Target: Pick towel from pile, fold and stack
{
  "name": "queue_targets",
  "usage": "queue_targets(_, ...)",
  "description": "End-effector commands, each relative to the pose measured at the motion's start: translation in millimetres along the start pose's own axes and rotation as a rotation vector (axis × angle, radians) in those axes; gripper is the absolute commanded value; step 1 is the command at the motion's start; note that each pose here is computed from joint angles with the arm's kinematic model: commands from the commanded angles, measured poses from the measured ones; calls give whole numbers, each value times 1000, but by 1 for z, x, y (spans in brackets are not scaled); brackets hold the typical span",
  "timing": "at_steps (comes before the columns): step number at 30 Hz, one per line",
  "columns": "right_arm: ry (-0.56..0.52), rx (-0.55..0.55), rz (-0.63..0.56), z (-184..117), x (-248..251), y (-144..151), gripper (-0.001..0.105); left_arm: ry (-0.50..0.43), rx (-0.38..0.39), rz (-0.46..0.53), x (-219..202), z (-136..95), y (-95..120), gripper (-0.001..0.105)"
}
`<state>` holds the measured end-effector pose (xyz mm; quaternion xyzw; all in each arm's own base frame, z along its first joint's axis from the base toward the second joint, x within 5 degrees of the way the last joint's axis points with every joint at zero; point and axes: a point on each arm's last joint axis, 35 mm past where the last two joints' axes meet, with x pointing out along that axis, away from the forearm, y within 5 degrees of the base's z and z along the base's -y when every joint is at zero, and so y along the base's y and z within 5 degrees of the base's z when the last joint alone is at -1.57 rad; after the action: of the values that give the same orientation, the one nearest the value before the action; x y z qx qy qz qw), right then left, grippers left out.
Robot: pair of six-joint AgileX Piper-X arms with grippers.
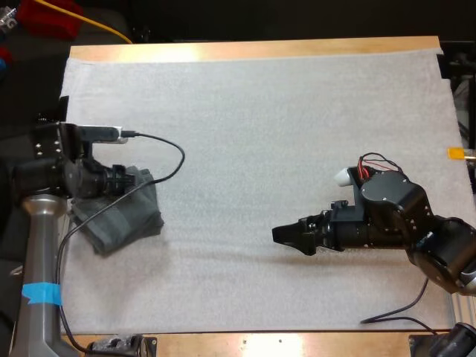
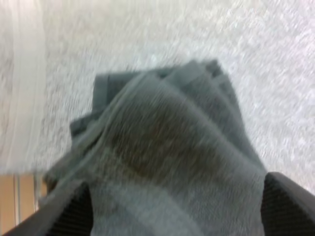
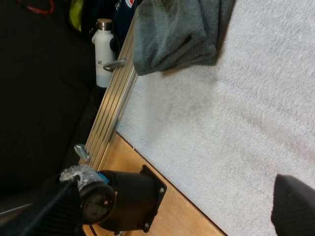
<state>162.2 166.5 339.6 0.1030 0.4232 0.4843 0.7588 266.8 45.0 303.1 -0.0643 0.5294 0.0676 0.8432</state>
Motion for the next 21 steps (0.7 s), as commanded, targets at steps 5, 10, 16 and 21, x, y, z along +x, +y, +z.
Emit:
queue_targets(5,-6,-22,15,1,-3,3,75,-49,14,22,3,8,-3,68)
queue_targets(10,-6,-22,15,1,-3,3,75,24,14,52,28,11,-1,68)
queue_targets(16,-6,-22,15,1,-3,3,75,127,14,55,65,11,0,68)
queue_targets(21,-6,-22,15,1,-3,3,75,195,14,57,96,11,0,68)
